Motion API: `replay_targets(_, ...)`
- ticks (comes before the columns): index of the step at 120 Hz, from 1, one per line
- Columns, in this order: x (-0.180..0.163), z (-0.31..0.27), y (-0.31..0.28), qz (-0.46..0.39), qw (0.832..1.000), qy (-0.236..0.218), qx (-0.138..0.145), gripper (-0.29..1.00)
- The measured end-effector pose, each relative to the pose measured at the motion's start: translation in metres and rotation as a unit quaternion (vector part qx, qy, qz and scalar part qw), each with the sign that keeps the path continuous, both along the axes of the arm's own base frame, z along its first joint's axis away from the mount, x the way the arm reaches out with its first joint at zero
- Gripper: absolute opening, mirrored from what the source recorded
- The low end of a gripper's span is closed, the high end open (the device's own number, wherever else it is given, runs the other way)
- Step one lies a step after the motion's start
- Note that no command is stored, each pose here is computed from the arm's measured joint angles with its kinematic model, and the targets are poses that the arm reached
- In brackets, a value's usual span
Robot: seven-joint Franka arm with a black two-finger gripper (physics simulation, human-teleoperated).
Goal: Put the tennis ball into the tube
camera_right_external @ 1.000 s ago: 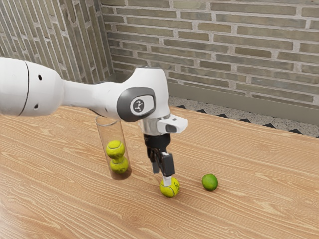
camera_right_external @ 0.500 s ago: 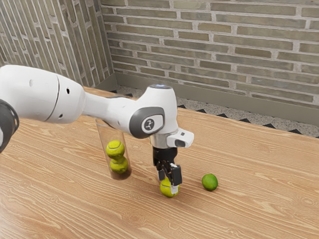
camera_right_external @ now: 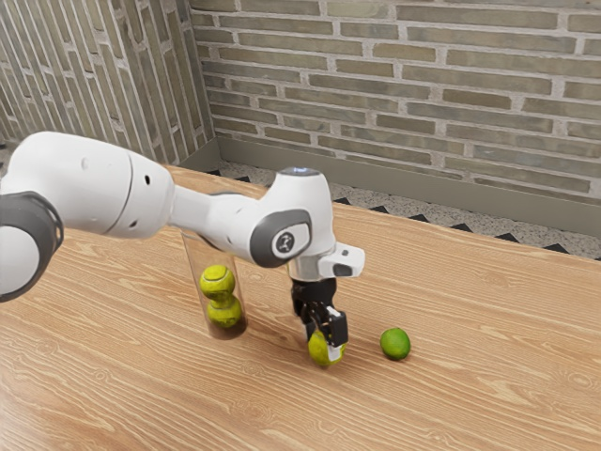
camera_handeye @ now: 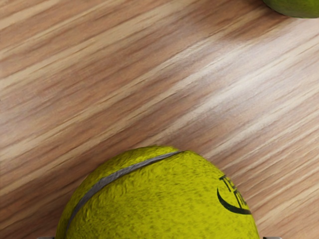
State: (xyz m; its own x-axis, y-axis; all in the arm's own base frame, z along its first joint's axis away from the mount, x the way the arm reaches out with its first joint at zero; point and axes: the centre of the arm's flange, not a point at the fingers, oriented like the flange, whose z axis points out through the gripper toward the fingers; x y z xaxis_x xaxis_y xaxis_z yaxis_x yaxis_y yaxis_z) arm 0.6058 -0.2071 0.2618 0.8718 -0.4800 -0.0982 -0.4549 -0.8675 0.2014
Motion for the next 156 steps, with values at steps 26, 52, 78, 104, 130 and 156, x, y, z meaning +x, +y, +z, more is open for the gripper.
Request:
replay_targets(26,0.002,-0.005,-0.003,-0.002,1.000,-0.021,0.002,0.44)
replay_targets(52,0.002,0.043,0.010,0.009,0.999,-0.043,0.010,0.34)
replay_targets(78,-0.023,0.213,0.055,0.023,0.988,-0.134,0.066,0.24)
replay_targets(104,-0.030,0.311,0.091,0.040,0.976,-0.170,0.128,0.20)
replay_targets(130,-0.032,0.303,0.142,0.075,0.976,-0.123,0.164,0.20)
replay_targets(156,-0.028,0.290,0.173,0.096,0.976,-0.091,0.171,0.46)
